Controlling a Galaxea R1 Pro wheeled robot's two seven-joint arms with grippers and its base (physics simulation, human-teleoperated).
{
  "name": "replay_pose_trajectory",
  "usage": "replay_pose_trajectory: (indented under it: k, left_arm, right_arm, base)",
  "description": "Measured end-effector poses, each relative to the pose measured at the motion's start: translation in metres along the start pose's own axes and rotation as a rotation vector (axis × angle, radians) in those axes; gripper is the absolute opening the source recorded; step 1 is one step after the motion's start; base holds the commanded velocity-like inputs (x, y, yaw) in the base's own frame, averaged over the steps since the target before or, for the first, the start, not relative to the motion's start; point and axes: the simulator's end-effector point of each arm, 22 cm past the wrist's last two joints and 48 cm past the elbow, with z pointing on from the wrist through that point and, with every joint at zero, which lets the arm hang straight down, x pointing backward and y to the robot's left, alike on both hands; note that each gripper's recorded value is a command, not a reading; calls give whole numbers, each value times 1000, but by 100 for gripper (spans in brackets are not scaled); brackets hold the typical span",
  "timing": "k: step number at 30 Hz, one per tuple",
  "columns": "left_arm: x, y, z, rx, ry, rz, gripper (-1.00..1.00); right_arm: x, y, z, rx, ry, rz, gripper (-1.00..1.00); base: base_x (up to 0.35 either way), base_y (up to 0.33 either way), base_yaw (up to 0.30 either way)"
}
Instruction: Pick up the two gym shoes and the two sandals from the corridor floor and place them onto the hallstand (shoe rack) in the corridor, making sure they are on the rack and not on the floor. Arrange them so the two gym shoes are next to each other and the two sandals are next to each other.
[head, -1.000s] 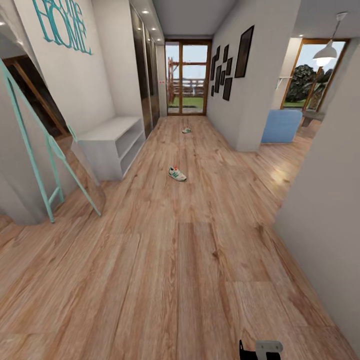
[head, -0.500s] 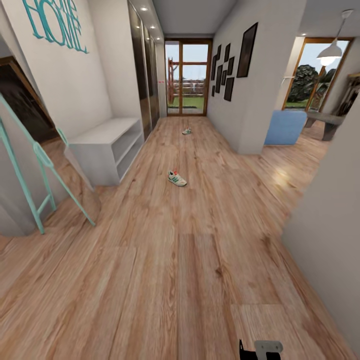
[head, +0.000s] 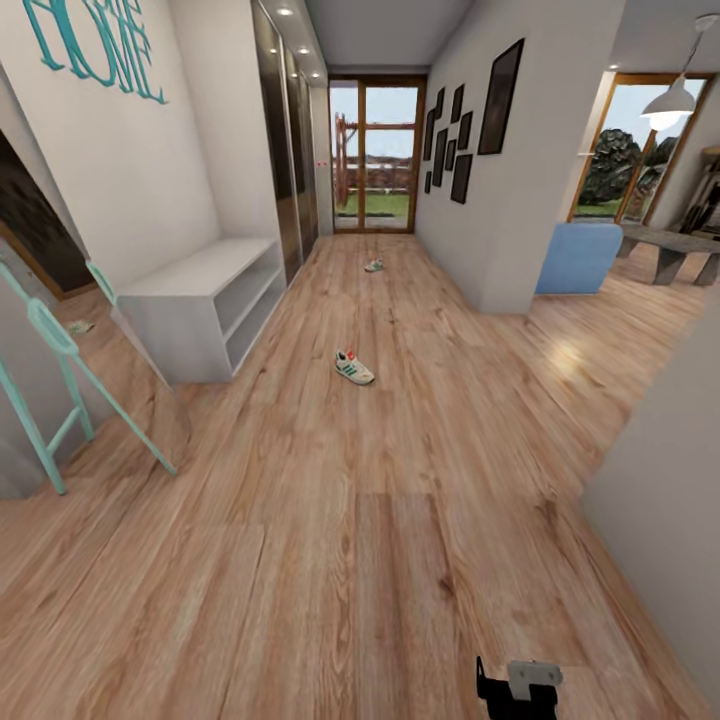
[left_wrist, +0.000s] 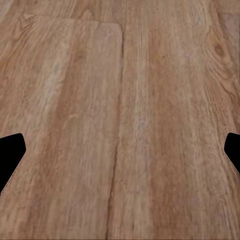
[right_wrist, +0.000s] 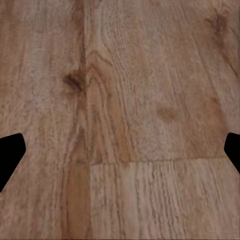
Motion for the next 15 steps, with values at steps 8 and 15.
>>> replay_pose_trajectory:
  k: [8,15]
  left_arm:
    - [1,-1,0,2,2,0,100]
    - [2,-2,0,4,4,-1,100]
  right_arm:
    - [-21,-2,7,-1,-50,0,100]
    - [-4,1,2,-15,-10,-14,100]
  base:
    - [338,0,0]
    - [339,0,0]
